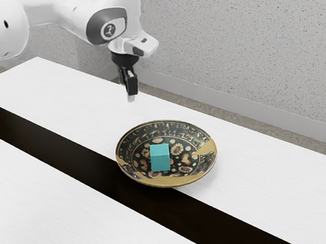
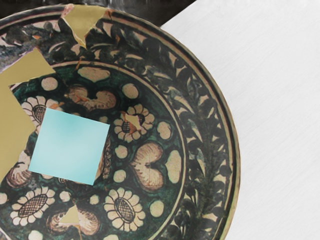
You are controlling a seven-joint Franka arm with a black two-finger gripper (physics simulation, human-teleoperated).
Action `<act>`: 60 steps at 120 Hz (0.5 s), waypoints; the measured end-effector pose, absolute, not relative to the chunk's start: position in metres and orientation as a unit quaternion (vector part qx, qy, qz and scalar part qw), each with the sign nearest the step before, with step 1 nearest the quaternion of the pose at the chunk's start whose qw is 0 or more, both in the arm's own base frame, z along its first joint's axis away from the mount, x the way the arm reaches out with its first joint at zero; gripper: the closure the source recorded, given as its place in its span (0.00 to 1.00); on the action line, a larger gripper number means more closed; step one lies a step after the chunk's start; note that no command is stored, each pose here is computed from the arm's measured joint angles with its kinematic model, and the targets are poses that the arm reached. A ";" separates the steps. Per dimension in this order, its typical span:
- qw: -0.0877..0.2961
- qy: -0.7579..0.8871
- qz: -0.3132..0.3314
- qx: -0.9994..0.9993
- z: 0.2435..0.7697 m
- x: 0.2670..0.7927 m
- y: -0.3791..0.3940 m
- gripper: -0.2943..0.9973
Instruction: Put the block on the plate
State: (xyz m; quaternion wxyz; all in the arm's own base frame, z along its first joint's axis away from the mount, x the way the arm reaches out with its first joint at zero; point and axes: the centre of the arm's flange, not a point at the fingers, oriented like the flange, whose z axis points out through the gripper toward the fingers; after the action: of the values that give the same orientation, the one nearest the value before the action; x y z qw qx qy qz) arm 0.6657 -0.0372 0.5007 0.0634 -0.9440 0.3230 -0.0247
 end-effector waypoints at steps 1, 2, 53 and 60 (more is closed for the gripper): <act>0.064 0.320 -0.025 -0.945 0.504 0.665 -0.035 0.23; 0.065 0.318 -0.026 -0.946 0.507 0.663 -0.034 0.23; 0.082 0.104 -0.014 -0.991 0.614 0.590 0.100 0.23; 0.078 0.095 -0.010 -0.992 0.614 0.589 0.099 0.23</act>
State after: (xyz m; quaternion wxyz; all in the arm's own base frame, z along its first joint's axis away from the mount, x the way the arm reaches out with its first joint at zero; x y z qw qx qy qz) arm 0.5888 0.0988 0.6143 0.0776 -0.9924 0.0954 -0.0099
